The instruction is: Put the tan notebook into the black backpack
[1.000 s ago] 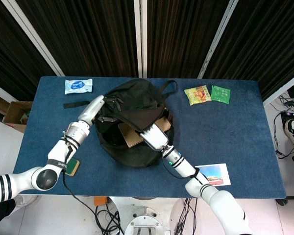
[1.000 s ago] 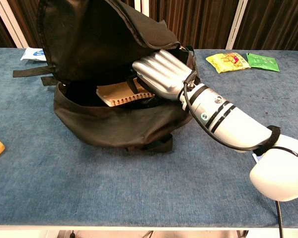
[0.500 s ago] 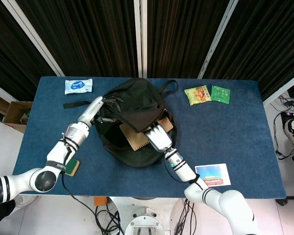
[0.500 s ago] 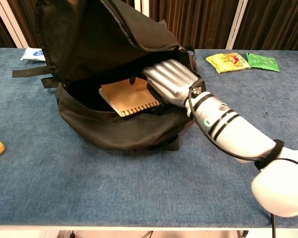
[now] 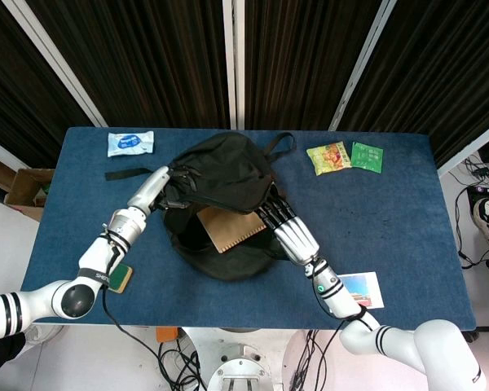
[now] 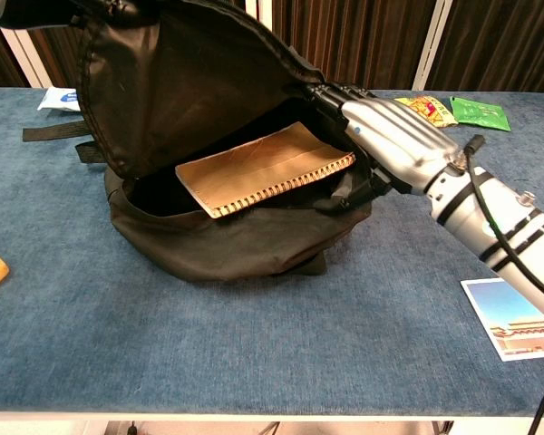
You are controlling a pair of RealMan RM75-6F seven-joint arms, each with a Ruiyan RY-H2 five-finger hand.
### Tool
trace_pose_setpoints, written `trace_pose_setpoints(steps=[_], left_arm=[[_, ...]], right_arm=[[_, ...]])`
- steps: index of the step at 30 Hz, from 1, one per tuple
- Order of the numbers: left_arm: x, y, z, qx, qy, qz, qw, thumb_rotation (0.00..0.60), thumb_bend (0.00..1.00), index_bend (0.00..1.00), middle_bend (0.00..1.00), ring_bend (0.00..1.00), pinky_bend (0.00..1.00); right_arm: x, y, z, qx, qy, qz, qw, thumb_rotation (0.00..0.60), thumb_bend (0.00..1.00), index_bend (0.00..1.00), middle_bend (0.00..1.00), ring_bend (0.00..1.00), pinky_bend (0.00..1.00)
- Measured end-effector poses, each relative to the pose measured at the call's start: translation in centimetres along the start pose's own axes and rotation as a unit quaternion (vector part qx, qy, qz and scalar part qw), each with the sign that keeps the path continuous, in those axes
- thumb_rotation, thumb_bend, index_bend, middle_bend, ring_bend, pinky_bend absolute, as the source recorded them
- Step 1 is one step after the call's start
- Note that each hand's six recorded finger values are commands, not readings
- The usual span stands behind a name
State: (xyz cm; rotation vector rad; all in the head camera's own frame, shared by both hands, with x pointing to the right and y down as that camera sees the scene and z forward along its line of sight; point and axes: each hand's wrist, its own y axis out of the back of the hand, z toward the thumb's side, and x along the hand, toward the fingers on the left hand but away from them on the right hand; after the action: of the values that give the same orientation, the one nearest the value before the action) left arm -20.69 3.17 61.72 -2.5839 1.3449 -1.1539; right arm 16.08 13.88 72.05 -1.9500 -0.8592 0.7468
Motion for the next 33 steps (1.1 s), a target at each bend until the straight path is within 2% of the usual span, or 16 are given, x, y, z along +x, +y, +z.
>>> trace_pose_setpoints(steps=[5,8,11,13,16,18,21,24,26,28,30,33], left_arm=[[-0.2,-0.4,-1.0,0.027,0.007,0.003,0.9996,0.6,0.52,0.69,0.26,0.21,0.37],[-0.4,-1.1,-1.7,0.042,0.01,0.002,0.999,0.6,0.52,0.69,0.26,0.21,0.36],[-0.7,-2.2,-2.2,0.06,0.011,-0.009,0.9981,0.6,0.49,0.65,0.26,0.21,0.36],[-0.8,-3.4,-2.6,0.073,0.011,-0.023,0.997,0.6,0.42,0.57,0.26,0.21,0.35],[-1.0,-5.0,-2.9,0.085,0.013,-0.051,0.995,0.6,0.25,0.33,0.26,0.21,0.31],[-1.1,-6.1,-2.9,0.089,0.012,-0.073,0.9933,0.6,0.18,0.19,0.26,0.21,0.29],[-1.6,-8.1,-2.5,0.087,0.005,-0.116,0.9894,0.6,0.15,0.11,0.25,0.21,0.27],[-2.3,-9.2,-1.4,0.081,-0.014,-0.139,0.9869,0.6,0.14,0.1,0.25,0.21,0.27],[-3.0,-9.1,-0.7,0.074,-0.03,-0.14,0.9869,0.599,0.14,0.1,0.25,0.21,0.27],[-3.8,-8.2,-0.2,0.075,-0.043,-0.129,0.9879,0.599,0.14,0.11,0.25,0.21,0.27],[-4.4,-6.7,-0.1,0.082,-0.05,-0.107,0.9895,0.6,0.14,0.12,0.25,0.21,0.28],[-5.5,-3.5,-1.0,0.106,-0.046,-0.056,0.9918,0.6,0.14,0.17,0.25,0.21,0.28]], right_arm=[[2.5,2.1,-0.4,-0.003,0.016,-0.016,0.9997,0.6,0.0,0.0,0.11,0.0,0.06],[5.1,4.1,-1.3,0.016,0.023,-0.027,0.9992,0.6,0.0,0.0,0.13,0.0,0.11],[8.3,6.8,-2.9,0.045,0.014,-0.043,0.9979,0.6,0.0,0.0,0.15,0.0,0.13],[10.9,9.0,-4.3,0.064,-0.005,-0.059,0.9962,0.6,0.0,0.0,0.16,0.0,0.13],[14.4,12.2,-6.3,0.089,-0.045,-0.081,0.9917,0.6,0.0,0.0,0.15,0.0,0.13],[15.9,13.8,-7.7,0.103,-0.076,-0.092,0.9875,0.6,0.0,0.0,0.15,0.0,0.13],[17.3,15.6,-9.5,0.116,-0.119,-0.109,0.98,0.6,0.0,0.0,0.13,0.0,0.13],[18.3,17.2,-11.1,0.121,-0.159,-0.123,0.9721,0.6,0.0,0.0,0.12,0.0,0.13],[18.9,17.9,-12.1,0.116,-0.184,-0.127,0.9679,0.6,0.0,0.0,0.11,0.0,0.12],[19.4,18.3,-12.9,0.11,-0.202,-0.122,0.9655,0.6,0.0,0.0,0.11,0.0,0.12],[19.8,18.5,-13.7,0.102,-0.217,-0.106,0.9649,0.6,0.0,0.0,0.12,0.0,0.12],[20.6,19.2,-14.9,0.096,-0.24,-0.074,0.9632,0.6,0.01,0.0,0.11,0.0,0.13]])
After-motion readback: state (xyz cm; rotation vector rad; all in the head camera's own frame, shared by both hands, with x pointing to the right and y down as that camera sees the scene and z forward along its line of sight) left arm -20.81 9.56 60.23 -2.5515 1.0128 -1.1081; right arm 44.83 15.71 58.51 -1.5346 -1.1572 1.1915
